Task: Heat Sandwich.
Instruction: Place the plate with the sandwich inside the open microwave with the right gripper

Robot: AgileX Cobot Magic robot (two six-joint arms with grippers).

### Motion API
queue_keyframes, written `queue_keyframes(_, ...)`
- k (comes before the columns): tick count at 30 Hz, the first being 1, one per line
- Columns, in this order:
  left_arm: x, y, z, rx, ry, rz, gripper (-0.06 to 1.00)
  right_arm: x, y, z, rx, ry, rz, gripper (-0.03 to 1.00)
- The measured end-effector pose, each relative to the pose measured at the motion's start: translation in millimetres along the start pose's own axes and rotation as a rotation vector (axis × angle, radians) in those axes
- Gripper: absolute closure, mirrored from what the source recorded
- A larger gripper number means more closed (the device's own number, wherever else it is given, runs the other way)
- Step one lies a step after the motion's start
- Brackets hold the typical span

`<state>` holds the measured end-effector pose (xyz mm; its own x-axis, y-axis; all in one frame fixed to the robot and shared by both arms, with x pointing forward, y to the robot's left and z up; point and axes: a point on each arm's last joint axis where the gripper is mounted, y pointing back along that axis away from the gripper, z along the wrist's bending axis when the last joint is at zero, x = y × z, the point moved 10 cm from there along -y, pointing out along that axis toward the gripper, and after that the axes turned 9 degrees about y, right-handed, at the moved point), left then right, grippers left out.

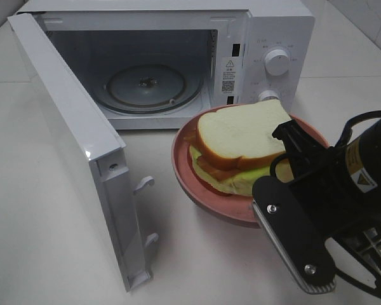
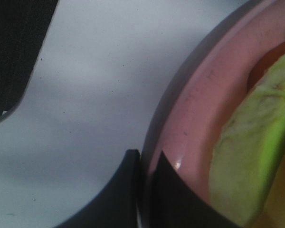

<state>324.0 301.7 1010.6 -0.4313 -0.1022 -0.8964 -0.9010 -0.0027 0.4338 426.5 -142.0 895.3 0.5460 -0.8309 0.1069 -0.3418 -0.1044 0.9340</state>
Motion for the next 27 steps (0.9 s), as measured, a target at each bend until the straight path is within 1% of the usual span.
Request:
queue_keyframes(5,0.0,0.0,0.0,0.0,0.0,0.0,-0.03,11.1,-8.4,-3.1,-0.011,0.076,-0.034,0.93)
queue_keyframes(8,0.0,0.0,0.0,0.0,0.0,0.0,-0.03,14.5,-11.7,-5.5,-0.006,0.103,-0.044,0.93)
queue_keyframes(15,0.0,0.0,0.0,0.0,0.0,0.0,-0.03,22.8,-23.4,-12.2,-0.026,0.167,-0.064,0.93)
queue_keyframes(17,0.0,0.0,0.0,0.0,0.0,0.0,-0.03,21.0,-25.2,-17.1,-0.024,0.191,-0.074,0.93)
queue_keyframes(19,0.0,0.0,0.0,0.0,0.0,0.0,-0.03,17.7,-27.8,-27.5,-0.019,0.211,-0.089,0.93)
queue_keyframes(20,0.0,0.0,0.0,0.0,0.0,0.0,-0.03,17.7,-27.8,-27.5,-0.019,0.211,-0.089,0.93)
queue_keyframes(23,0.0,0.0,0.0,0.0,0.0,0.0,-0.03,13.5,-33.2,-42.6,-0.015,0.218,-0.107,0.93)
queue_keyframes(25,0.0,0.0,0.0,0.0,0.0,0.0,-0.03,12.9,-34.7,-45.4,-0.016,0.219,-0.11,0.93)
queue_keyframes(27,0.0,0.0,0.0,0.0,0.0,0.0,-0.03,10.6,-39.8,-56.6,-0.015,0.219,-0.12,0.93)
